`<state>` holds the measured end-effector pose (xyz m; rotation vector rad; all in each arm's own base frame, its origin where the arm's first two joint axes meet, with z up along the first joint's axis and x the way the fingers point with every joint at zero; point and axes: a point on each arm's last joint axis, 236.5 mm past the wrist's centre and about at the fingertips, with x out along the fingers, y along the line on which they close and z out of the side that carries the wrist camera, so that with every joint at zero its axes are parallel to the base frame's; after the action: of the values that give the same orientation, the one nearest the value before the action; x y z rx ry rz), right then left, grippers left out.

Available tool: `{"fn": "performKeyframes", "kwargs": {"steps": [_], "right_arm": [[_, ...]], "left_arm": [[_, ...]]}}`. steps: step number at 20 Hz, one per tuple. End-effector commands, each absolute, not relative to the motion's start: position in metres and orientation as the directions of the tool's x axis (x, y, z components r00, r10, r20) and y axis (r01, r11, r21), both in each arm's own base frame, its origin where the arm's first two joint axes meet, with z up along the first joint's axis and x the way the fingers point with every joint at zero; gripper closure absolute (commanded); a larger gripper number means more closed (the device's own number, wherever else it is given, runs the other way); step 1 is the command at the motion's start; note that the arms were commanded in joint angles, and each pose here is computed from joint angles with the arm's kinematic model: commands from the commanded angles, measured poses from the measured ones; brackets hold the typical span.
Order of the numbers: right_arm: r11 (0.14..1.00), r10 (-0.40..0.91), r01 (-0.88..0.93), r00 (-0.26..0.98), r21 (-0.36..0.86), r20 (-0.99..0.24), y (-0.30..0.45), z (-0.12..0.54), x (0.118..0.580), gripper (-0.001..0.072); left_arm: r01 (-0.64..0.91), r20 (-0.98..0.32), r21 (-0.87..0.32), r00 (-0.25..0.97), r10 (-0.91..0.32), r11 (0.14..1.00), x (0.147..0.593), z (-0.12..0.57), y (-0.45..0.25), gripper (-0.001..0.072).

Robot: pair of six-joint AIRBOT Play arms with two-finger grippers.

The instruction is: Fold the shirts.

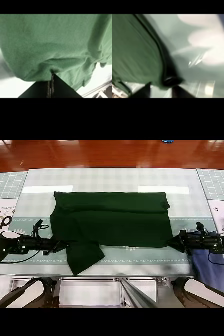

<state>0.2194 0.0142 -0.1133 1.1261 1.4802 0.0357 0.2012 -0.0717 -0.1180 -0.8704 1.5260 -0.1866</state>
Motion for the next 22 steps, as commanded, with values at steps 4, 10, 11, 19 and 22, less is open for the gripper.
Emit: {"fn": "performKeyframes", "kwargs": {"steps": [4, 10, 11, 19, 22], "right_arm": [[0.542, 0.694, 0.462, 0.225, 0.702, -0.684, 0.019, -0.089, 0.241, 0.0684], [0.551, 0.683, 0.401, 0.288, 0.732, -0.672, 0.014, -0.063, 0.260, 0.0685], [0.544, 0.689, 0.388, 0.299, 0.744, -0.660, 0.018, -0.059, 0.265, 0.0685], [0.659, 0.585, 0.270, 0.403, 0.702, -0.704, 0.017, -0.028, 0.372, 0.0685], [0.654, 0.596, 0.252, 0.409, 0.713, -0.691, 0.010, -0.018, 0.405, 0.0685]], "left_arm": [[-0.375, -0.785, -0.601, 0.113, -0.609, 0.706, 0.214, -0.108, -0.067, 0.0691], [-0.277, -0.784, -0.621, 0.213, -0.583, 0.734, 0.266, -0.067, -0.050, 0.0691], [-0.267, -0.772, -0.635, 0.244, -0.586, 0.725, 0.277, -0.059, -0.049, 0.0691], [-0.202, -0.721, -0.687, 0.307, -0.621, 0.698, 0.378, -0.030, -0.051, 0.0691], [-0.207, -0.718, -0.691, 0.303, -0.626, 0.693, 0.413, -0.034, -0.051, 0.0691]]}}
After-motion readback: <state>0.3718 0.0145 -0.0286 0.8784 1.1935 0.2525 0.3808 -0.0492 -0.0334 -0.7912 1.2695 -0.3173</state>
